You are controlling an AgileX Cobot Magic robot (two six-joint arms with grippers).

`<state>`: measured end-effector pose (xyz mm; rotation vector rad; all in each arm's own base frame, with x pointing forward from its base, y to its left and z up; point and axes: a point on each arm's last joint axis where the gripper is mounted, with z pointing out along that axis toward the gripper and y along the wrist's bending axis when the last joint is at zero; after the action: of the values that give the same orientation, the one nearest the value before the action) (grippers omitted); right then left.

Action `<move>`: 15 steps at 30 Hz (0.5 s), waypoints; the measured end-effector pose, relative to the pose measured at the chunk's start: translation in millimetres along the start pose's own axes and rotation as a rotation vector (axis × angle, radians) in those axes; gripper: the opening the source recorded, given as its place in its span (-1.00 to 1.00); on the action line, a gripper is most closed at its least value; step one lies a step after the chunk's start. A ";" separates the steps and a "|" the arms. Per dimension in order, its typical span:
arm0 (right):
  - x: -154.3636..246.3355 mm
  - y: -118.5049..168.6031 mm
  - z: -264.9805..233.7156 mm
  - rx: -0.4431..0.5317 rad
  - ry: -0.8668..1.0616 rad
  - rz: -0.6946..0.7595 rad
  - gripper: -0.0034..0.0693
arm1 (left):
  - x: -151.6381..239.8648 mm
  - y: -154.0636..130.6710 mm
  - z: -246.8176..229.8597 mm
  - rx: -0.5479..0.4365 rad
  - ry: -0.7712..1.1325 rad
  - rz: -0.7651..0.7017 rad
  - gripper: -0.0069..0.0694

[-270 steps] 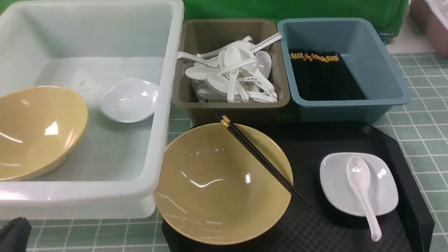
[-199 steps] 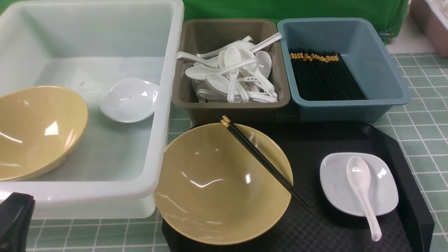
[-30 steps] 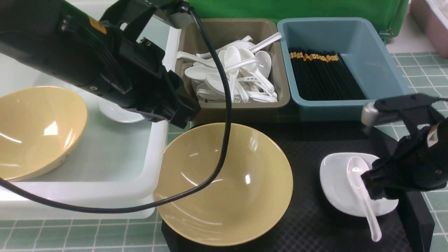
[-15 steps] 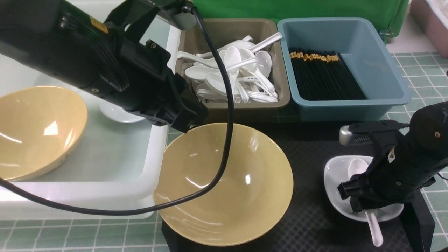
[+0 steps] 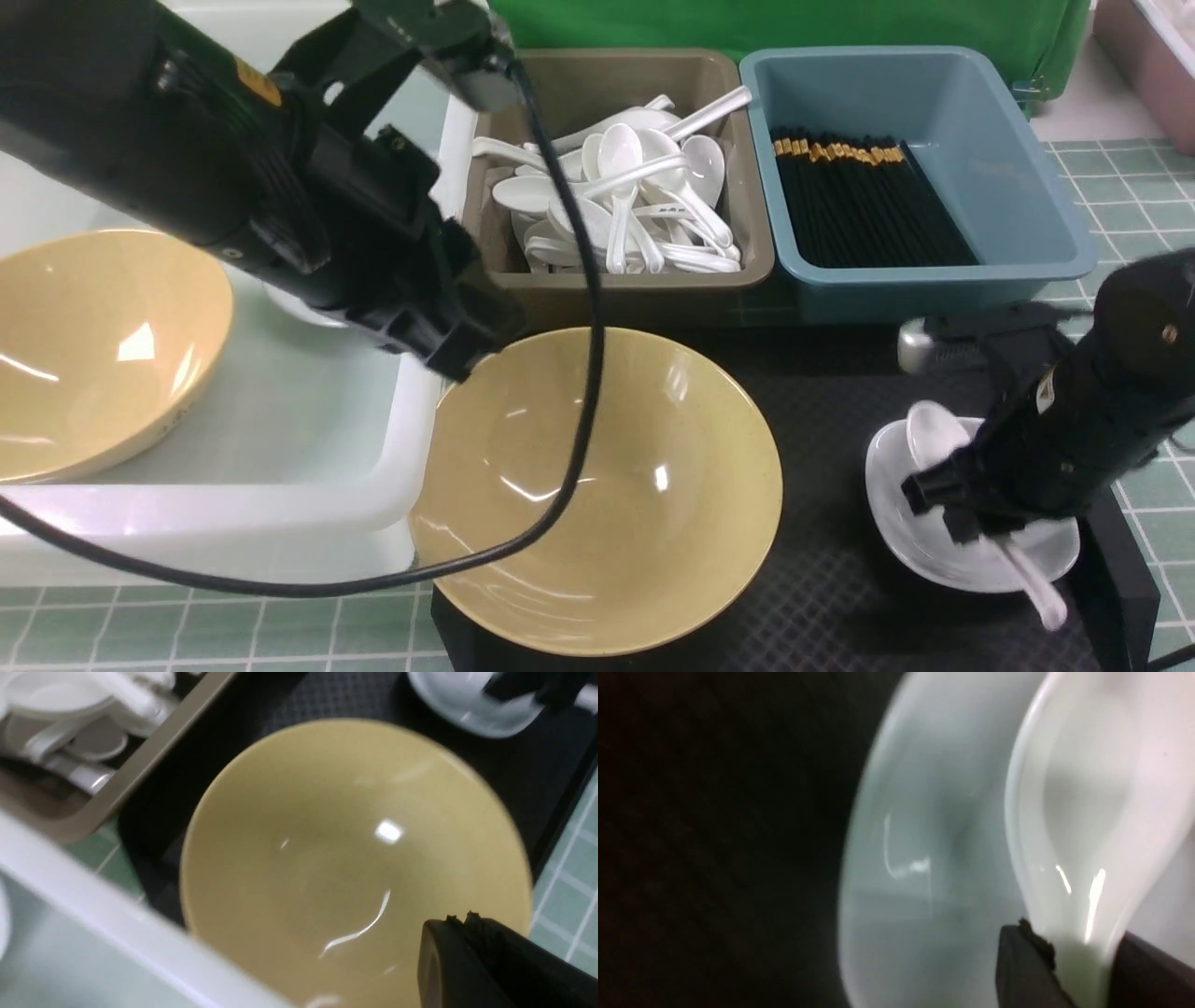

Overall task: On blue table put chopsticks spoon bowls plates into blue grey white boxes.
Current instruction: 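Place the white spoon into the bin of spoons with the right gripper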

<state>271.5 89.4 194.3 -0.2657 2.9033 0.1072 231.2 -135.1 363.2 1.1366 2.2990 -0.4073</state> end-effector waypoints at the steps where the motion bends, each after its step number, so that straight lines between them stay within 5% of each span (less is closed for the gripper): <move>1: -10.4 1.8 -15.9 -0.006 -0.047 -0.017 -0.30 | 3.1 2.2 -5.3 -0.049 0.016 -0.011 -0.82; 7: -62.2 11.8 -80.1 -0.035 -0.288 -0.059 -0.30 | 14.6 0.4 -35.0 -0.187 -0.008 -0.097 -0.82; 15: -127.5 44.4 -119.7 -0.094 -0.524 -0.117 -0.30 | 47.4 -14.8 -40.0 -0.199 -0.019 -0.121 -0.82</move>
<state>359.7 143.7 342.0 -0.3612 2.3611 0.2520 182.3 -94.3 368.3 0.8968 2.3387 -0.2268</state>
